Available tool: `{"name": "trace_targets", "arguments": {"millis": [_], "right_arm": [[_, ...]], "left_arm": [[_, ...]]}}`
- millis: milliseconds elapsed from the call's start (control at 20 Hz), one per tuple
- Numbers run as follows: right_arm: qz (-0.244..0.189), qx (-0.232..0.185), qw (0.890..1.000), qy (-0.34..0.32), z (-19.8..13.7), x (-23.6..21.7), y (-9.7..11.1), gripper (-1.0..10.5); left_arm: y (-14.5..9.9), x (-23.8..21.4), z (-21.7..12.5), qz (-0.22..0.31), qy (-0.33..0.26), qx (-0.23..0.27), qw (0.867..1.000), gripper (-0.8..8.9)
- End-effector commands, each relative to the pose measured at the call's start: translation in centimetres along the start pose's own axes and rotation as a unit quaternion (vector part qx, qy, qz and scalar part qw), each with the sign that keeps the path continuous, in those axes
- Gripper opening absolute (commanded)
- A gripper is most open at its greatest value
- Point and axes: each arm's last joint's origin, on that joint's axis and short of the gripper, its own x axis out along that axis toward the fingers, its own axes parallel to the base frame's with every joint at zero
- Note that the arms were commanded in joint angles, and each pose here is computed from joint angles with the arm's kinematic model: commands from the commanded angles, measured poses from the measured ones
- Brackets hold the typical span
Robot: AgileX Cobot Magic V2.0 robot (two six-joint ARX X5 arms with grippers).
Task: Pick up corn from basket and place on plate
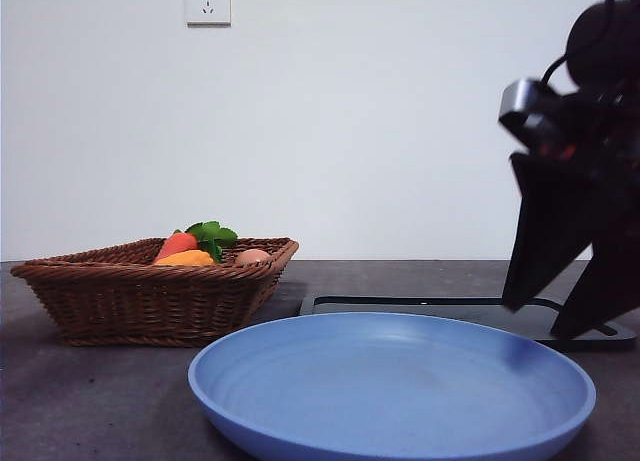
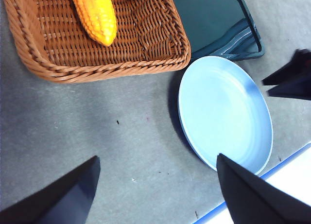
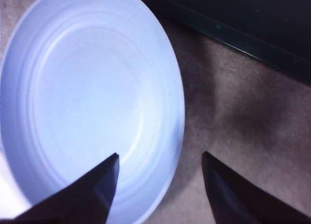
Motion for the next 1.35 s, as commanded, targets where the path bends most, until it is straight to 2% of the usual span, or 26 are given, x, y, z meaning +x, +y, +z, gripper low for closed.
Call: {"name": "trace_targets", "arguments": {"millis": [50,300,450,700,1000,1100,1350], "right_arm": [[0.002,0.0,1.0,0.008,0.6,1.0,-0.2,2.3],[0.003,0.006,1.0,0.025,0.8,2.7,-0.9,1.4],[0.004,0.002,1.0,0.02,0.9,2.8,-0.9,0.2],[0.008,0.017,1.0,0.013,1.0,2.4,-0.7,0.0],[0.009,0.005,1.0,-0.013,0.9,-1.3,1.5,0.0],[0.01,-0.005,0.999,-0.03,0.7,-3.0,2.5,0.0],[0.012,-0.027,0.996,-0.08,-0.2,-6.8,4.7,0.0]], "left_arm": [[-0.2,-0.2,0.5,-0.003,-0.01,0.012,1.0,3.91],[-0.2,-0.2,0.5,-0.003,-0.012,0.013,1.0,3.91],[-0.2,-0.2,0.5,-0.003,-0.013,0.013,1.0,3.91],[0.0,0.1,1.0,-0.001,-0.014,0.003,1.0,3.91],[-0.7,0.8,4.5,0.045,-0.014,0.018,0.999,3.91],[-1.1,1.9,6.2,0.055,-0.003,0.026,0.998,3.91],[-2.0,6.8,10.2,0.119,0.034,0.054,0.991,3.91]]}}
